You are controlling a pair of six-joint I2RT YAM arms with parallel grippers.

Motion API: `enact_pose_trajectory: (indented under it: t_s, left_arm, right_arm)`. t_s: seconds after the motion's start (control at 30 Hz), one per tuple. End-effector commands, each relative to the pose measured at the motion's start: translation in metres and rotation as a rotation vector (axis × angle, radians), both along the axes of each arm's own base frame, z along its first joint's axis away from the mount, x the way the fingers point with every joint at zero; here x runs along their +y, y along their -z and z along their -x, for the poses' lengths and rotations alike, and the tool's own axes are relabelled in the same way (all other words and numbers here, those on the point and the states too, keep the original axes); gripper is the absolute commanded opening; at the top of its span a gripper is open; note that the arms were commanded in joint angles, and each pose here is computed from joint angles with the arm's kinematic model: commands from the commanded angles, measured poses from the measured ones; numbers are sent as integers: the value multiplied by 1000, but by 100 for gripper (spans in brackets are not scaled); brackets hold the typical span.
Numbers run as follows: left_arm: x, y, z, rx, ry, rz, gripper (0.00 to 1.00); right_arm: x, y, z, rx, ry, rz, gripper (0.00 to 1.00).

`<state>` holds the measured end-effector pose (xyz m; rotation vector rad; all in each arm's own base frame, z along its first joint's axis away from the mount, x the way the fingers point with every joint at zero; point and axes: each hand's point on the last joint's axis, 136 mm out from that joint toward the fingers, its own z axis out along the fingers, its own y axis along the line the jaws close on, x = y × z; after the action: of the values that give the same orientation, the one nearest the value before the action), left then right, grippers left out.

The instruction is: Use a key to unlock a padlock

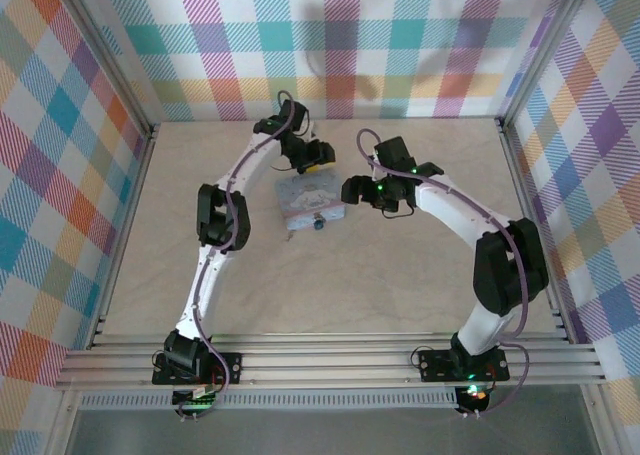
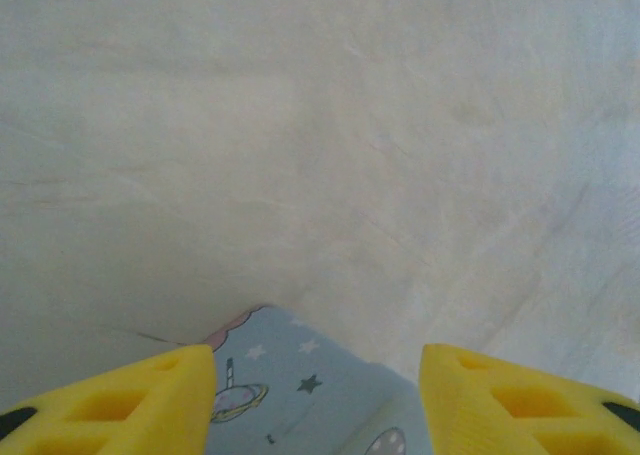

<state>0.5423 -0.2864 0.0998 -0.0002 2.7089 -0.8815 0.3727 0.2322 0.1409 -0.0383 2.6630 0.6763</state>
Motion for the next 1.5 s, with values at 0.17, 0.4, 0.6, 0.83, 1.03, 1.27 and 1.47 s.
enact_pose_trajectory:
  t_s: [0.17,0.4,0.6,0.83,1.03,1.27,1.47]
  left_arm:
    - [87,-99,6,-123,-173,-36,62]
    - [135,-59,64,18,-250,52,62]
    - [111,-13,114,153,-234,168,58]
    - [61,5,121,184,-157,184,51]
    - [43,6,92,155,-142,172,49]
    - [30,3,63,128,-110,162,51]
    - [51,-14,65,61,-98,29,58]
  right_arm:
    - [13,3,-17,62,-32,-63,84]
    - [26,25,-35,115,-52,-80,80]
    - [34,48,-44,169,-54,-85,77]
    - [38,53,-49,174,-66,-86,64]
    - [26,53,-57,182,-36,-89,59]
    - [15,49,-56,174,4,-87,63]
    - [5,30,-53,131,36,-62,76]
